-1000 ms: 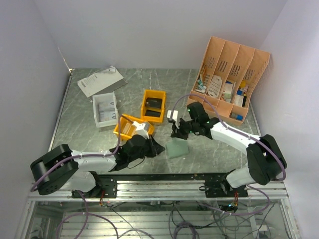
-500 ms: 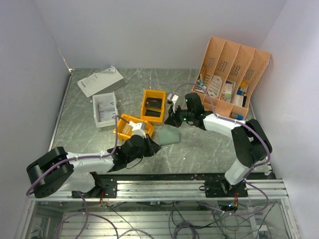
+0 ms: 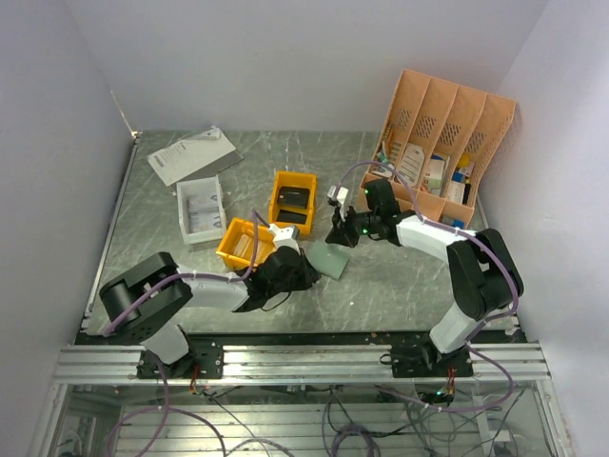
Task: Put the credit cards into the card holder
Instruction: Close the card holder at the center of the board.
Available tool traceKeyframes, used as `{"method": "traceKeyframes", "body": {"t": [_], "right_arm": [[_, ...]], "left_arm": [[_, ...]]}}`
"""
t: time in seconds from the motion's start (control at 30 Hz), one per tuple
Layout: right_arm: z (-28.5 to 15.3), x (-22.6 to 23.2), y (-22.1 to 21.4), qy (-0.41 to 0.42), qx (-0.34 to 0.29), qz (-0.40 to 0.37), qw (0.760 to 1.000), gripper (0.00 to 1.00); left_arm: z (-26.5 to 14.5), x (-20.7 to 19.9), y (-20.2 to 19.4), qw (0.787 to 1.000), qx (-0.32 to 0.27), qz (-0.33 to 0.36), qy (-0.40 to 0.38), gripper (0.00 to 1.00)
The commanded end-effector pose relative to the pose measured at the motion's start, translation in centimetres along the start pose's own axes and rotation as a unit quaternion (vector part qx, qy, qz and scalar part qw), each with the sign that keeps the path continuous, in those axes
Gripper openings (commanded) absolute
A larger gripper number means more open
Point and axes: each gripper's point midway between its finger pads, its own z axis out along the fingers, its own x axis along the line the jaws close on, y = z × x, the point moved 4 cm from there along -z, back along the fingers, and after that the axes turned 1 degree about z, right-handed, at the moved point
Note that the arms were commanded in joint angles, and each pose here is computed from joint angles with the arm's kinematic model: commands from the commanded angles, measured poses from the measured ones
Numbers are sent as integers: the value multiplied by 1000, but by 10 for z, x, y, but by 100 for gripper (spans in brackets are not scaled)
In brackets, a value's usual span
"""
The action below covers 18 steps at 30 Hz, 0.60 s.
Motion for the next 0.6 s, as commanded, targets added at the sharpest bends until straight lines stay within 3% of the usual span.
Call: {"method": "traceKeyframes", "body": {"t": [0.0, 0.27, 0.57], "right_arm": [[-6, -2, -12, 20, 47, -59, 997, 0], [-11, -12, -21, 34, 75, -57, 995, 2], [-27, -21, -17, 38, 73, -35, 996, 16]], "left_arm": [[17, -8, 16, 1000, -24, 1, -7, 8], [39, 2, 13, 1000, -11, -12, -2, 7], [37, 9, 13, 1000, -9, -3, 16, 7]]}}
